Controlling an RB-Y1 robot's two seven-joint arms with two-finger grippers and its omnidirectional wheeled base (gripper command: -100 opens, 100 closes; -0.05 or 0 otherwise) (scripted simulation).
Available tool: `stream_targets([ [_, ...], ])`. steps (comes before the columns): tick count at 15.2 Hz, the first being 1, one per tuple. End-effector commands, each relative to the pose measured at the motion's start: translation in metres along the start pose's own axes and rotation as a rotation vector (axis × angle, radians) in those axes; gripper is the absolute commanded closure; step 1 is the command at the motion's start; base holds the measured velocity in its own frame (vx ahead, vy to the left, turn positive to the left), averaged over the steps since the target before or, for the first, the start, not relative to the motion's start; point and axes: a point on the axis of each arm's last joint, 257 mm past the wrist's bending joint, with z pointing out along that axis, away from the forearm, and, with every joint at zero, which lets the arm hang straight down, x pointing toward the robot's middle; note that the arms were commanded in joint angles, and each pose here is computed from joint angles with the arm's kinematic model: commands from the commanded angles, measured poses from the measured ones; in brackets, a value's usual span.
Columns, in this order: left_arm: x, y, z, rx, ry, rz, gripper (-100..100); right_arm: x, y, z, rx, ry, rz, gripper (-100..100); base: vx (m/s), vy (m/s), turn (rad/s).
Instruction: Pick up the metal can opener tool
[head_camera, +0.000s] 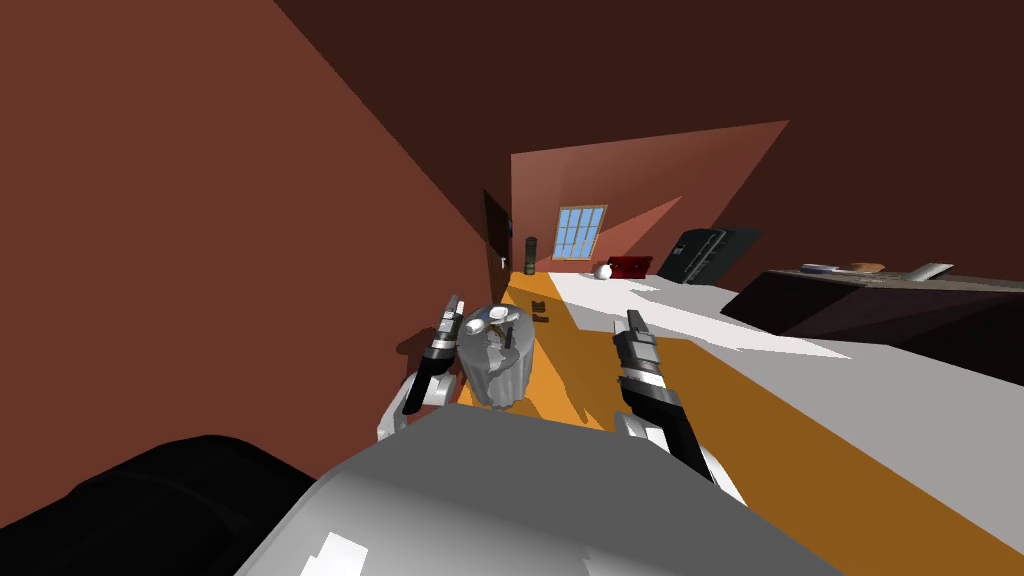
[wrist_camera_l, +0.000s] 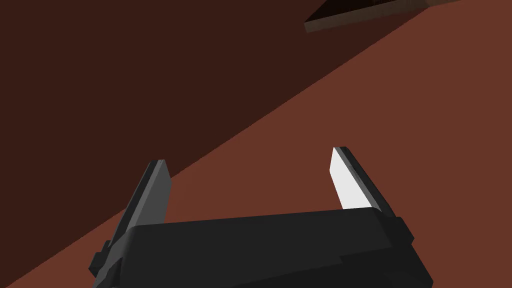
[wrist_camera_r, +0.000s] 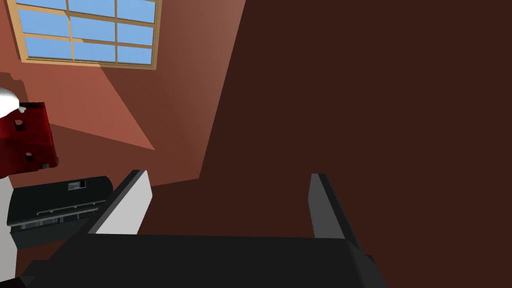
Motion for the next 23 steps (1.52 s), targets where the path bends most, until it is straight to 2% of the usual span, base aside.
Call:
stream_targets([
  [1,0.004,0.024,0.003,-0.059,0.021,-0.009,-100,0.000,0.000,0.000,0.000,0.000,0.000,0,0.002,0.001,-0.019],
  [2,0.004,0.026,0.003,-0.063,0.021,-0.009,-100,0.000,0.000,0.000,0.000,0.000,0.000,0,0.002,0.001,-0.020],
  [3,0.007,0.041,0.004,-0.097,0.033,-0.015,-100,0.000,0.000,0.000,0.000,0.000,0.000,0,0.001,0.001,-0.029],
  [5,0.008,0.044,0.004,-0.111,0.034,-0.015,-100,0.000,0.000,0.000,0.000,0.000,0.000,0,0.001,0.001,-0.014],
  [6,0.011,0.063,0.005,-0.156,0.045,-0.023,-100,0.000,0.000,0.000,0.000,0.000,0.000,0,0.001,0.001,-0.017],
  [7,0.011,0.064,0.004,-0.161,0.046,-0.023,-100,0.000,0.000,0.000,0.000,0.000,0.000,0,0.001,0.001,-0.021],
  [8,0.014,0.082,0.005,-0.201,0.055,-0.031,-100,0.000,0.000,0.000,0.000,0.000,0.000,0,0.001,0.000,-0.038],
  [9,0.014,0.085,0.004,-0.215,0.056,-0.031,-100,0.000,0.000,0.000,0.000,0.000,0.000,0,0.001,0.001,-0.029],
  [12,0.019,0.123,0.004,-0.308,0.071,-0.049,-100,0.000,0.000,0.000,0.000,0.000,0.000,0,0.002,0.002,-0.029],
  [14,0.020,0.129,0.002,-0.333,0.074,-0.049,-100,0.000,0.000,0.000,0.000,0.000,0.000,0,0.001,0.001,-0.014],
  [15,0.023,0.147,0.001,-0.376,0.079,-0.059,-100,0.000,0.000,0.000,0.000,0.000,0.000,0,0.001,0.001,-0.024],
  [17,0.023,0.152,0.000,-0.395,0.081,-0.058,-100,0.000,0.000,0.000,0.000,0.000,0.000,0,0.000,0.000,-0.015],
  [18,0.026,0.169,-0.001,-0.437,0.084,-0.070,-100,0.000,0.000,0.000,0.000,0.000,0.000,0,0.001,0.000,-0.024],
  [20,0.026,0.174,-0.004,-0.459,0.086,-0.069,-100,0.000,0.000,0.000,0.000,0.000,0.000,0,0.001,0.001,-0.021],
  [21,0.029,0.193,-0.006,-0.507,0.089,-0.081,-100,0.000,0.000,0.000,0.000,0.000,0.000,0,0.001,0.001,-0.024],
  [23,0.029,0.197,-0.008,-0.526,0.091,-0.080,-100,0.000,0.000,0.000,0.000,0.000,0.000,0,0.001,0.001,-0.021],
])
